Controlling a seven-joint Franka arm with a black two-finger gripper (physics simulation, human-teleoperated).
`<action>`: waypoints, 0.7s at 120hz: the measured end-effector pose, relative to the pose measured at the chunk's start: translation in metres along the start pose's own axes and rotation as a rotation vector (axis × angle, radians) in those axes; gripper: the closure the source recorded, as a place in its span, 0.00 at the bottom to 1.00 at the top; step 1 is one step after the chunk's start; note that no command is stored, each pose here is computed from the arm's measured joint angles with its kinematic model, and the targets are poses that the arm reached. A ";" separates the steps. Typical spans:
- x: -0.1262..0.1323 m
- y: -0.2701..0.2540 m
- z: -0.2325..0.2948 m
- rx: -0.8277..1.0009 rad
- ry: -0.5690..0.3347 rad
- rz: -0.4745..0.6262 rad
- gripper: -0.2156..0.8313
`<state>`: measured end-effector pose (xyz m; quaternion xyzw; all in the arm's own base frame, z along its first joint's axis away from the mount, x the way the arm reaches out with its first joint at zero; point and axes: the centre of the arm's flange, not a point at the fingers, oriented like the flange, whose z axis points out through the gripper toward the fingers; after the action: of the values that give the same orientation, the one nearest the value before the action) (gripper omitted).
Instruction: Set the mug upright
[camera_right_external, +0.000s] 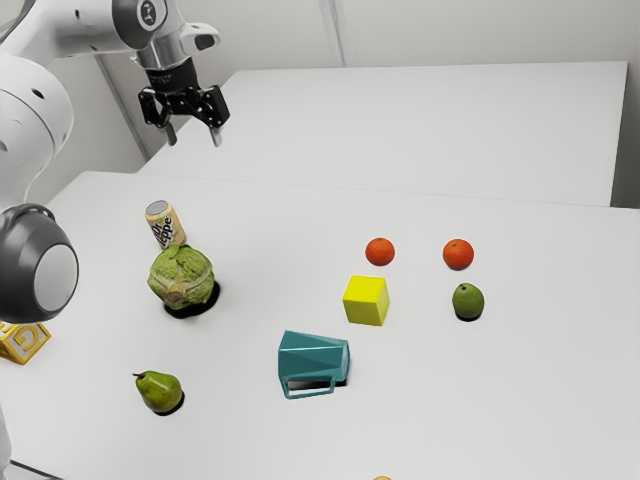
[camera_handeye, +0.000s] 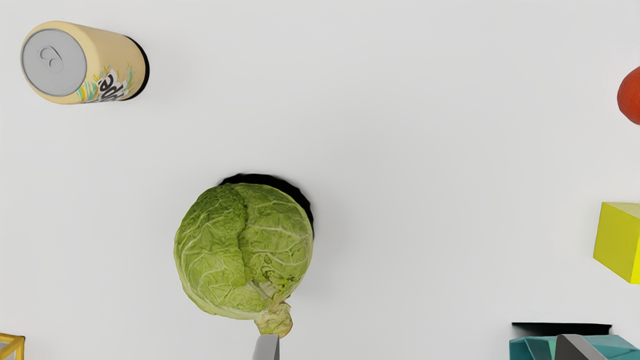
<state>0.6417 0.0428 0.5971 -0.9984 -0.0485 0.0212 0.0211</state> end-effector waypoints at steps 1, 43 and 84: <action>0.000 0.000 0.000 0.000 0.000 0.000 0.21; -0.021 0.033 0.025 -0.068 -0.090 0.067 0.21; -0.109 0.053 0.119 -0.187 -0.100 0.102 0.21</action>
<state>0.5335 -0.0161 0.4807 -0.9949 -0.0005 0.0673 -0.0754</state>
